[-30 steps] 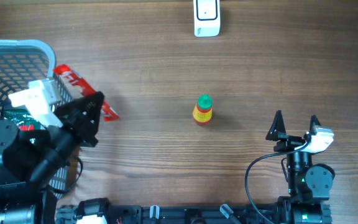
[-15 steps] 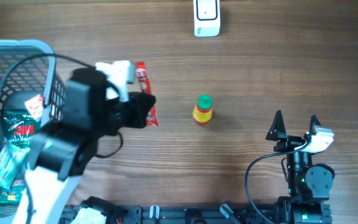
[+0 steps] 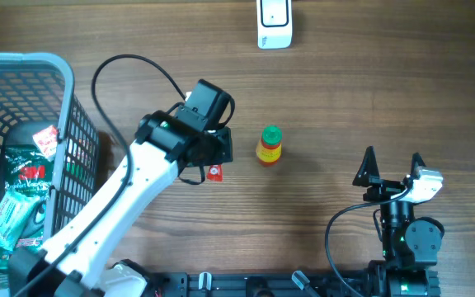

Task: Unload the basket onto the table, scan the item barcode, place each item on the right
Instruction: 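Lift sachet out and lay it on table beside the bottle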

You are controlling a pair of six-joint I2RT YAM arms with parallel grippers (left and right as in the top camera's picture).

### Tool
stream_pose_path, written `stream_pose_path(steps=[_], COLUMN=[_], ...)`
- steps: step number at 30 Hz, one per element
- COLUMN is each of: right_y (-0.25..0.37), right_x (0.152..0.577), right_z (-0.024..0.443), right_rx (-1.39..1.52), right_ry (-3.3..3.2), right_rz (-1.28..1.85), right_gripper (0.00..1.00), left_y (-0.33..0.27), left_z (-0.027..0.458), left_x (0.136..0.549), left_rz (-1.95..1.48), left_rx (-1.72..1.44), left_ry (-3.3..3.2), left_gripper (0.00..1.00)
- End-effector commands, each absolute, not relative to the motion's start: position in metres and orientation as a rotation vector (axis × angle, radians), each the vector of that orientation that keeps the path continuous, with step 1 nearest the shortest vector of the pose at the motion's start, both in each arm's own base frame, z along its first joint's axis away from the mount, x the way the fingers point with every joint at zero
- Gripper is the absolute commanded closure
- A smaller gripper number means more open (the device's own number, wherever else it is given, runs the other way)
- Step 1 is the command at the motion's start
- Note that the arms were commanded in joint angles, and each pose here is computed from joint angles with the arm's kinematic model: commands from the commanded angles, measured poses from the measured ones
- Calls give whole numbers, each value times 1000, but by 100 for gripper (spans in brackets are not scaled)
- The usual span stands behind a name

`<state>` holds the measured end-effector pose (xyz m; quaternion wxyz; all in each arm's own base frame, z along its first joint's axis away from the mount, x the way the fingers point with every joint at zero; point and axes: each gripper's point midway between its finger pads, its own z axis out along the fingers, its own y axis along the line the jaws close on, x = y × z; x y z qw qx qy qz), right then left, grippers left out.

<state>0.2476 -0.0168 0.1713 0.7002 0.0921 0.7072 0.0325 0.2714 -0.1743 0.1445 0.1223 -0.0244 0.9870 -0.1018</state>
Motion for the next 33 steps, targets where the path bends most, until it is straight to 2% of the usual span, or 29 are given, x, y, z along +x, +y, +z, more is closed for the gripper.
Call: stream_pose_path(steps=[1,12,18,20,22,26,29,31,33], right_y=[-18,-18,-18,-18,-18,-18,-18,-18,-18], right_x=[248,248,248,248,248,248,248,248,248], right_z=[172,172,172,172,172,172,172,172,172], right_rx=[197,197,197,197,197,197,197,197,197], right_ry=[1572,1572,1572,1572,1572,1572,1572,1572,1572], right_rz=[50,50,50,50,50,50,50,50,50], right_gripper=[0,0,0,0,0,0,0,0,0], left_y=[-172,-179,-182,-182,-183,-187,-189,-191,-194], left_z=[118,56,39,31,24,11,7,6,6], left_x=[280,291,286,282,274,255,245,241,237], left_rz=[-196,-88,-67,-48,-34,-1,17,24,31], left_rx=[-162,-197,-189,-177,-161,-126,-89,-66,-41], left_ry=[2932,3044,3093,3111,3125,3154,3170,3175,3180], left_gripper=[96,96,93,89,83,61,37,4,0])
